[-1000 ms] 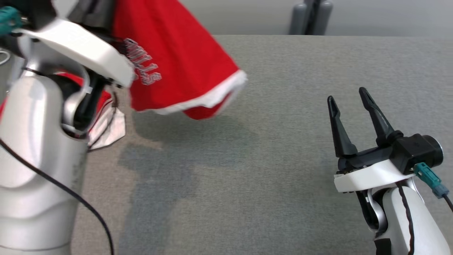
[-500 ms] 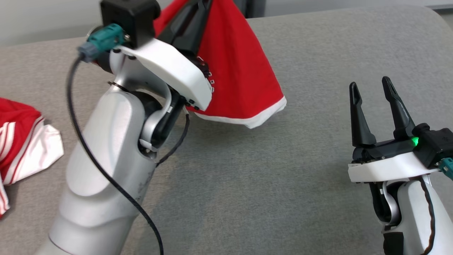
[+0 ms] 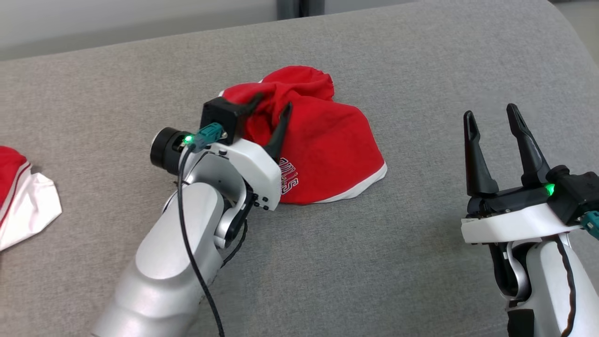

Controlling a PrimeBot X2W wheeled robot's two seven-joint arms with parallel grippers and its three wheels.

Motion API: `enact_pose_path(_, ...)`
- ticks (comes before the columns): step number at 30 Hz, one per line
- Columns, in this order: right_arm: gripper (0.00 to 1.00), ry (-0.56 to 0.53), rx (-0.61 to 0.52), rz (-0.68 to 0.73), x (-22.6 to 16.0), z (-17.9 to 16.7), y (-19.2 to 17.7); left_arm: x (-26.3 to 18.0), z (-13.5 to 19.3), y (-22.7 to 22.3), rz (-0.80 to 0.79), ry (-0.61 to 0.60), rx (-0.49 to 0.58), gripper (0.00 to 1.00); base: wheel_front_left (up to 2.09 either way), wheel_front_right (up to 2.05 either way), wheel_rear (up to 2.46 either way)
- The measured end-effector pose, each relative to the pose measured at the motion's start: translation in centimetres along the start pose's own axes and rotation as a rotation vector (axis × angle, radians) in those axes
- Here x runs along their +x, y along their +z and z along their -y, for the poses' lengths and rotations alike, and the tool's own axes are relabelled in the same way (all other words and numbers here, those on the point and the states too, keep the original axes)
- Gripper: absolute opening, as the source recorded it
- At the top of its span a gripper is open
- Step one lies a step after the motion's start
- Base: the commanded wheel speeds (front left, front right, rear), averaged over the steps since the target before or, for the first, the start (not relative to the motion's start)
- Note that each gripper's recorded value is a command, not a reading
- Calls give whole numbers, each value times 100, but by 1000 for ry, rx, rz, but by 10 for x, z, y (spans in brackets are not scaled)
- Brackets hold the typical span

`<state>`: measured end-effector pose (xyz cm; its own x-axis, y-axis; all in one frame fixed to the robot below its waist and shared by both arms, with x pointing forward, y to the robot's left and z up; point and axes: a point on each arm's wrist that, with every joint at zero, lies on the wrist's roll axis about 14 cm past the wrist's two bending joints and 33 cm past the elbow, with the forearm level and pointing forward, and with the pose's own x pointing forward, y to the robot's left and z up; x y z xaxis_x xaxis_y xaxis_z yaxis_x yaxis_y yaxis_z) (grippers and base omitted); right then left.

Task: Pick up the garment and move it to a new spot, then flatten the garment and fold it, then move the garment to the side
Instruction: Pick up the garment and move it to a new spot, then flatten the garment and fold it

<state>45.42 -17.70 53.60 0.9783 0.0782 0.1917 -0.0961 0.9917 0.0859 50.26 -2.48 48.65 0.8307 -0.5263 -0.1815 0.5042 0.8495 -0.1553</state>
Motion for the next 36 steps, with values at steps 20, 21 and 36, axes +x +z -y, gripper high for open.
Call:
enact_pose_path(20,100,108,62,-77,-17,-49,-20,-132,-119,37,288,349,116,100,0,0,0)
enact_pose_path(21,100,109,67,-87,-18,-50,-23,-141,-121,32,284,364,112,100,0,0,0)
enact_pose_path(36,100,95,137,-260,-24,-57,-78,-198,-113,-2,296,509,3,100,0,0,0)
